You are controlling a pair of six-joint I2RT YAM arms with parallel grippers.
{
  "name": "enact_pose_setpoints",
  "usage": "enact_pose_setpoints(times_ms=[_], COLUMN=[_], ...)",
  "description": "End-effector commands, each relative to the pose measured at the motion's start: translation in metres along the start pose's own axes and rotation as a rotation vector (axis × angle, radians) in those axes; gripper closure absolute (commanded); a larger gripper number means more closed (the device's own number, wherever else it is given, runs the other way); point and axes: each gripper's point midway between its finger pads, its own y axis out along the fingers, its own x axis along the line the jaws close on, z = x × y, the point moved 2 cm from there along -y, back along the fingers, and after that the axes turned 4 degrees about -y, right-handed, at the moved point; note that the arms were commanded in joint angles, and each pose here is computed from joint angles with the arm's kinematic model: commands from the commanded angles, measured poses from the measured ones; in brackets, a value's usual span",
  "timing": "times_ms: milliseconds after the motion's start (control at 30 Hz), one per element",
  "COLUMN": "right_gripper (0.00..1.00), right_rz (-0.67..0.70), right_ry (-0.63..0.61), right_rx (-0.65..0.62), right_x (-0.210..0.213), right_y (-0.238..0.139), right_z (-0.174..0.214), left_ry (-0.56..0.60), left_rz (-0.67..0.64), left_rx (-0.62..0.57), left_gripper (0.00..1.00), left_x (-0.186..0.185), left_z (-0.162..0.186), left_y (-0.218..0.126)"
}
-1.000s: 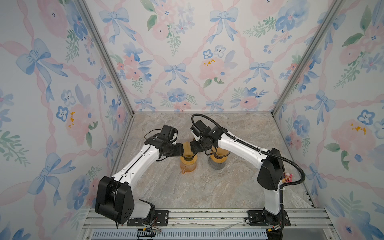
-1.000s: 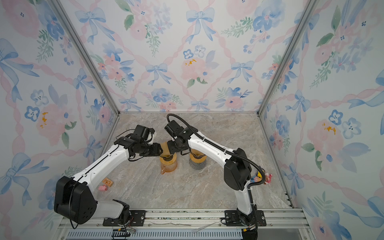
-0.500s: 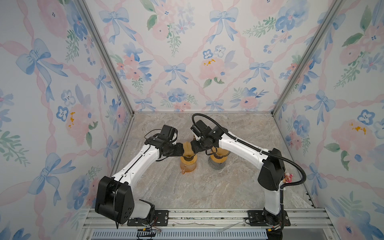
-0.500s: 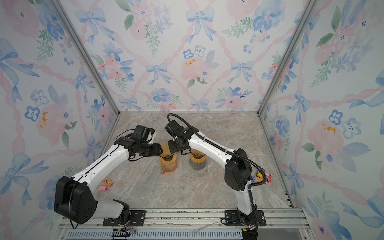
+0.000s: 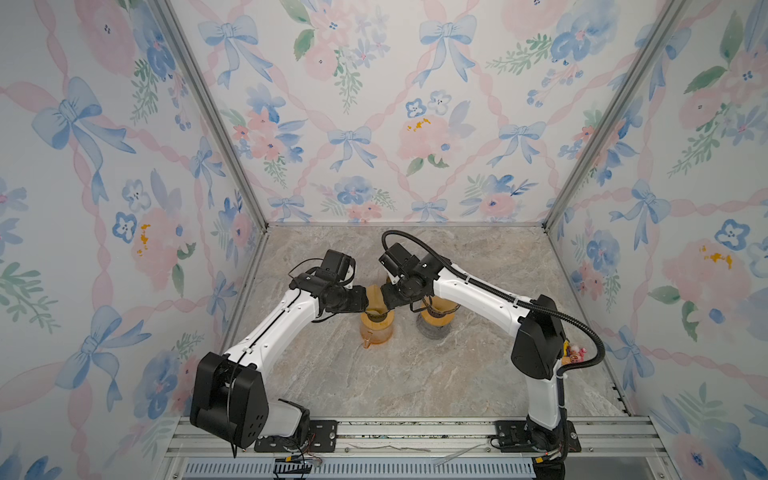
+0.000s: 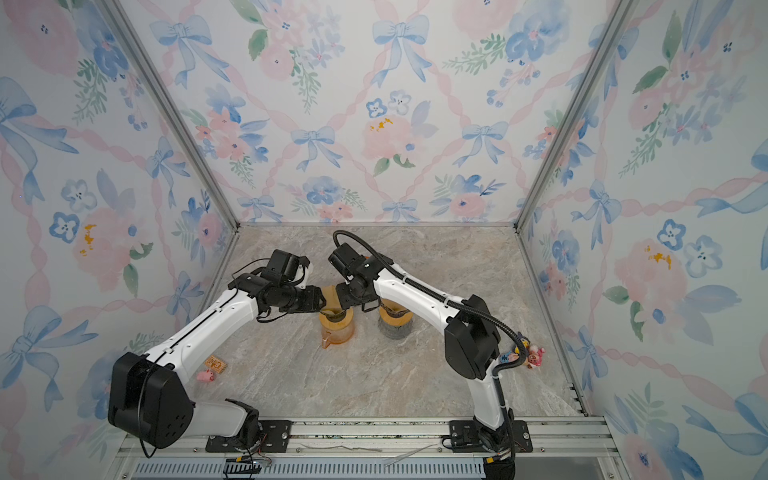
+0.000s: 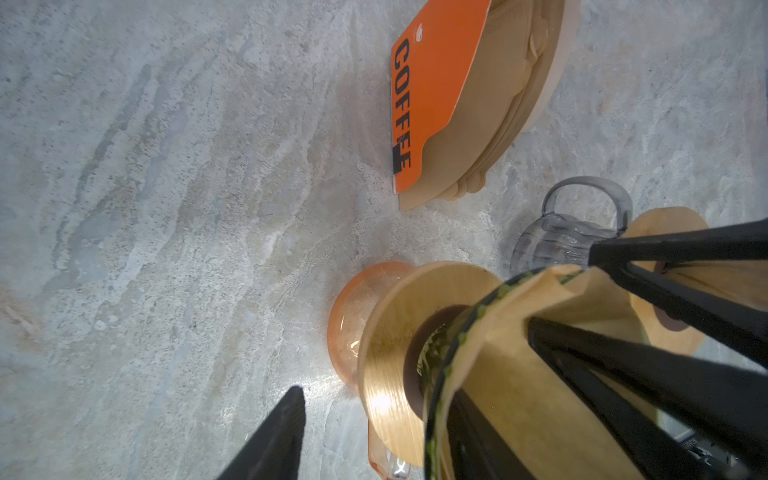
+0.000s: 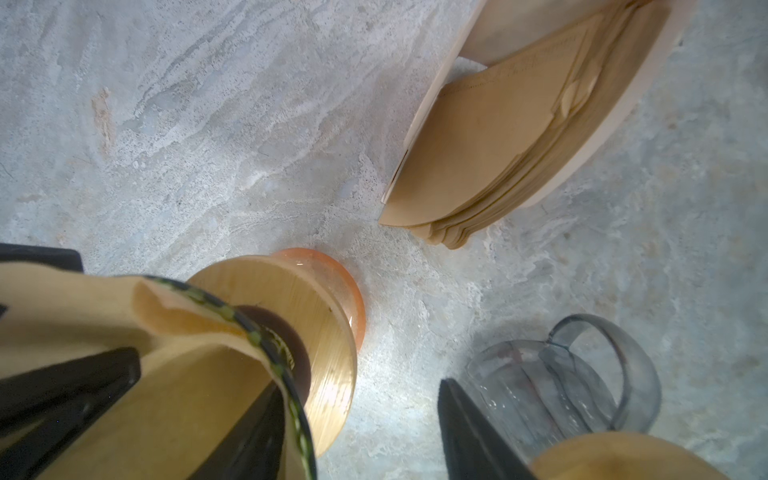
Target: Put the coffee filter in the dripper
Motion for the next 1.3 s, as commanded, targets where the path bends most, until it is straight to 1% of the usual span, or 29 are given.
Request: enact_pose_setpoints(times_ms=[0, 233, 467, 767, 867, 967, 1133, 1267], right_gripper=[0.40, 0.40, 0.40, 0.40, 0.40, 0.40, 0.39, 0.38], right_rz=[0.007, -0.085, -0.147, -0.147, -0.145, -0.121, -0.077, -0.017], right_ry=[-0.008, 0.003, 0.022, 0.030, 0.032, 0.037, 0.050, 0.072], right_rx=[-0.017, -0.099, -0.146, -0.169, -0.191, -0.210, -0.257, -0.282], right_x=[0.001, 0.009, 0.012, 0.005, 0.002, -0.005, -0.021, -0.042], right_y=[-0.012, -0.046, -0.066, -0.080, -0.089, -0.098, -0.121, -0.136], right_z=[-0.003, -0.012, -0.010, -0.002, 0.001, 0.006, 0.015, 0.024], left_ry=[-0.004, -0.005, -0.007, 0.010, 0.022, 0.046, 0.099, 0.148], left_rz=[-0.003, 0.006, 0.062, 0.107, 0.121, 0.138, 0.160, 0.171], left_rx=[0.023, 0.023, 0.013, -0.062, -0.079, -0.095, -0.154, -0.159], left_gripper=[0.43, 0.42, 0.36, 0.32, 0.32, 0.35, 0.35, 0.34], left_x=[0.000, -0.002, -0.014, -0.026, -0.029, -0.034, -0.054, -0.077], left_z=[0.004, 0.003, -0.002, -0.016, -0.017, -0.017, -0.024, -0.031], left_y=[0.000, -0.001, -0.008, -0.032, -0.039, -0.047, -0.069, -0.073])
